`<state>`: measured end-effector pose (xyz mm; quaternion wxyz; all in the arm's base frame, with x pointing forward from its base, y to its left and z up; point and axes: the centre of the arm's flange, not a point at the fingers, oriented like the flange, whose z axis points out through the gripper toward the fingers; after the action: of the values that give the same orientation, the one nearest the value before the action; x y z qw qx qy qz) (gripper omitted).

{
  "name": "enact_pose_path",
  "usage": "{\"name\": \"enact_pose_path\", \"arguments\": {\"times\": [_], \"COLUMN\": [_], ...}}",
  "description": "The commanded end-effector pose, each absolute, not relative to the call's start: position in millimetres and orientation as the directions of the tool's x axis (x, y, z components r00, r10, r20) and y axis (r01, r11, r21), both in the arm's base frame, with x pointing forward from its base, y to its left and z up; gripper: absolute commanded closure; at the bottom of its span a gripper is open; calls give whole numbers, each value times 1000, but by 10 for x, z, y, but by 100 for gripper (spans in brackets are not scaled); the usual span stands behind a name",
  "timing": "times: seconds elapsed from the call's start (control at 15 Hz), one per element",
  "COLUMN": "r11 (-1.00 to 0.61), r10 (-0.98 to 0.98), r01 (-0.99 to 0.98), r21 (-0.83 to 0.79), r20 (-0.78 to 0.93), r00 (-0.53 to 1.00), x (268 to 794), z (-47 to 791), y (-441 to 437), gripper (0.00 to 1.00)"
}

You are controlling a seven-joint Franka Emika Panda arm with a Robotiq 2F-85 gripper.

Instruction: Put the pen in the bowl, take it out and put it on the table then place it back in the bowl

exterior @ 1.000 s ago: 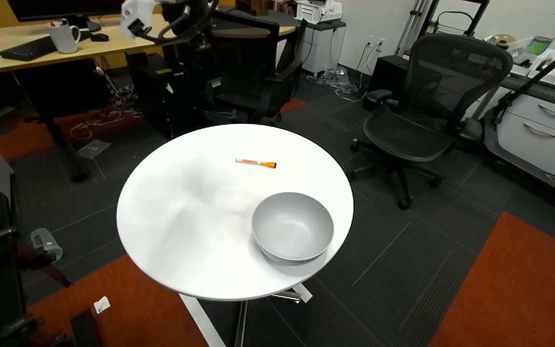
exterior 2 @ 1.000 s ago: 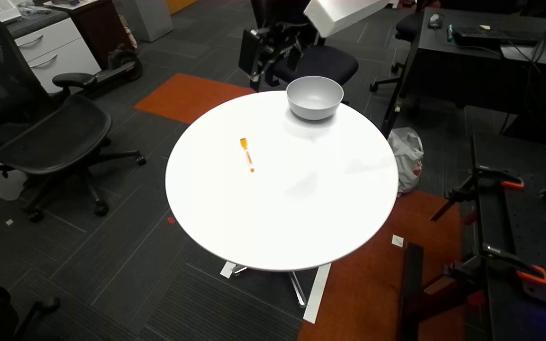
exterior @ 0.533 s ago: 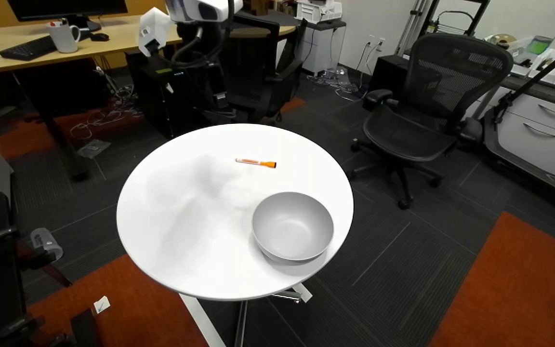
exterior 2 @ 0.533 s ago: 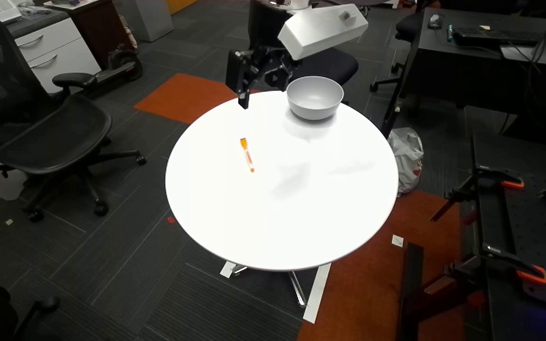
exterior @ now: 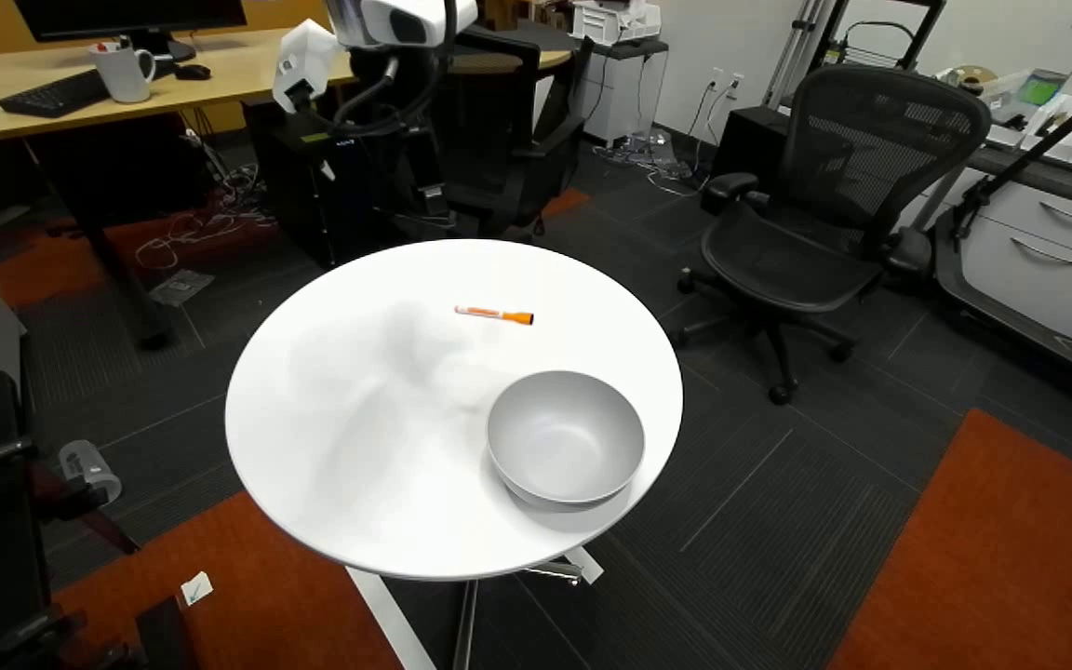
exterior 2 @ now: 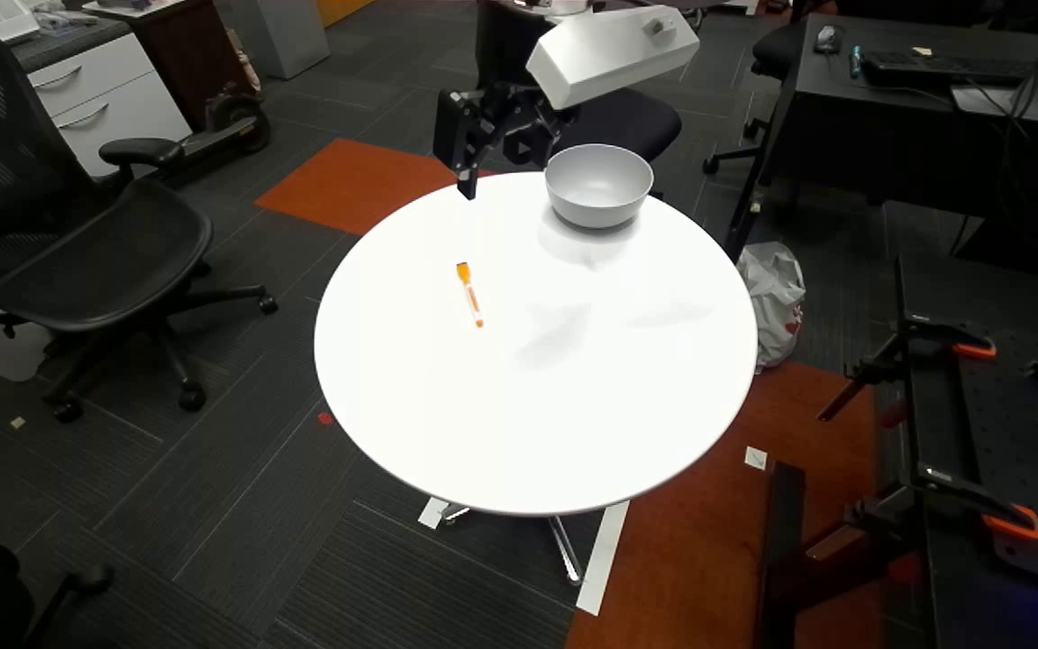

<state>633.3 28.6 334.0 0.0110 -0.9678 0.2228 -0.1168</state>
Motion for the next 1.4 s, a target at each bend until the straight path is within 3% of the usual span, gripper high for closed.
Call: {"name": "enact_pose_path", "arguments": {"times": [0.0,1.33], "r11": [-845,-683], "r10": [-530,-729], "r01": [-534,-730], "r21": [-35,-32], "r20": [194,100], "r00": [825,677], "x": [6517,7282], "z": [3239,1845], "y": [301,47], "gripper": [0,0]}}
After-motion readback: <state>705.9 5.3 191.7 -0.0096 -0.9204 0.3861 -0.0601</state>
